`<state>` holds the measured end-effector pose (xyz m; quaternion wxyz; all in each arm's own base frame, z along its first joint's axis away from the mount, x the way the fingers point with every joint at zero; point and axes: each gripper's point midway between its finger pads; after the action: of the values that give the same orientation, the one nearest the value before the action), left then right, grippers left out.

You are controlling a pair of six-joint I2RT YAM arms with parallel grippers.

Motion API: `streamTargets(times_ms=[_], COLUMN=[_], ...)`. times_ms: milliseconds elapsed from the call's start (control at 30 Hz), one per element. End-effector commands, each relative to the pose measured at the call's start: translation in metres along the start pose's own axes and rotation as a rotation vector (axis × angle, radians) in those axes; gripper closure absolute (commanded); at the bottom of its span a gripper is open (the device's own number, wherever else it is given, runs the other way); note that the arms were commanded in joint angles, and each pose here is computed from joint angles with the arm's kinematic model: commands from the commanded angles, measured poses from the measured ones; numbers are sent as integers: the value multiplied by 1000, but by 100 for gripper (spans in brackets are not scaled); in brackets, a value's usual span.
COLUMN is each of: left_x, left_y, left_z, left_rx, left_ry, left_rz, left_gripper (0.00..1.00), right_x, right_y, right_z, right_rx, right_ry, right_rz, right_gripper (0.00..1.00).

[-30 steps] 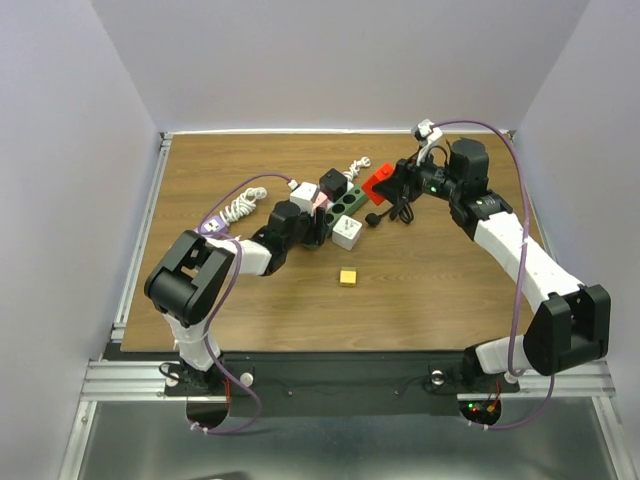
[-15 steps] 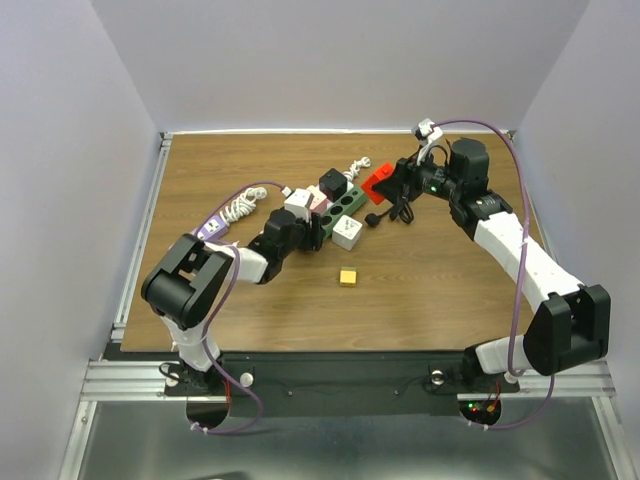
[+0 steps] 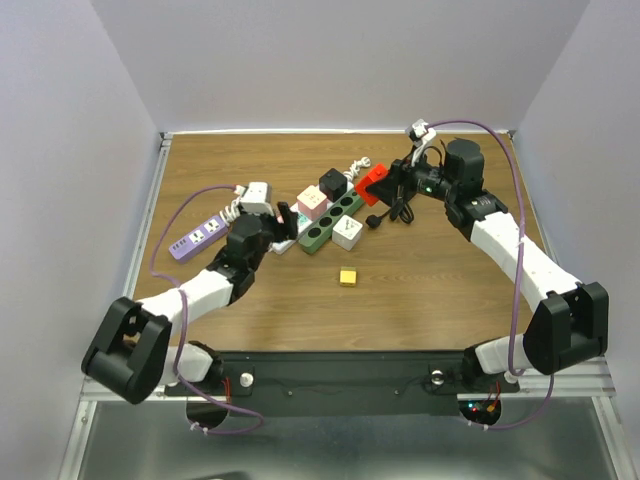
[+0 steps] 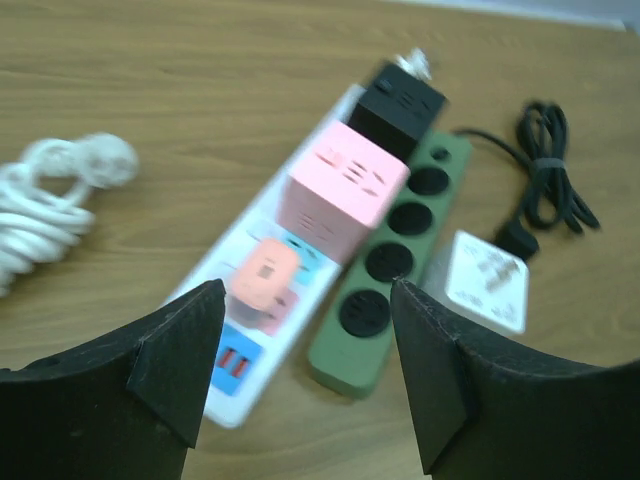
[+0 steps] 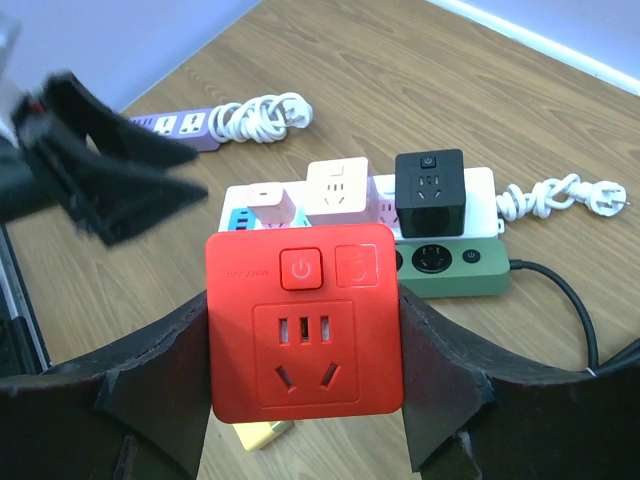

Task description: Insert the plug

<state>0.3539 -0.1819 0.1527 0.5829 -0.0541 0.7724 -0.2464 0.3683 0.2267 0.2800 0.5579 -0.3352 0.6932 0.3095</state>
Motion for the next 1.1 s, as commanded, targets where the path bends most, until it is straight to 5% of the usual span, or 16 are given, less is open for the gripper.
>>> streamTargets(times_ms=[0, 367, 1067], left_x=[-44, -79, -26], left_y=[56, 114, 170], left_z=[-1, 47, 74], left_rx=[-213, -496, -766], left_ry=[-118, -115, 178], left_rz=[-61, -33, 109], left_gripper=[22, 21, 19], right_x=[-25, -32, -36], right_y=[8, 23, 27], right_z=[0, -13, -19], right_rx=[-37, -62, -55], right_ry=[-92, -128, -148], right_rz=[-64, -88, -93], right_gripper=[99, 99, 99])
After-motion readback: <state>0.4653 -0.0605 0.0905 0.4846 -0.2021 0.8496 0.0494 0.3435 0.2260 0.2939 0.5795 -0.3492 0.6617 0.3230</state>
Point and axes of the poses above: each gripper's point midway between its finger pads, its own z axis out along the fingers, its own y axis along the line the jaws close on, x = y × z, and after that the axes turned 11 degrees about -z, right-handed
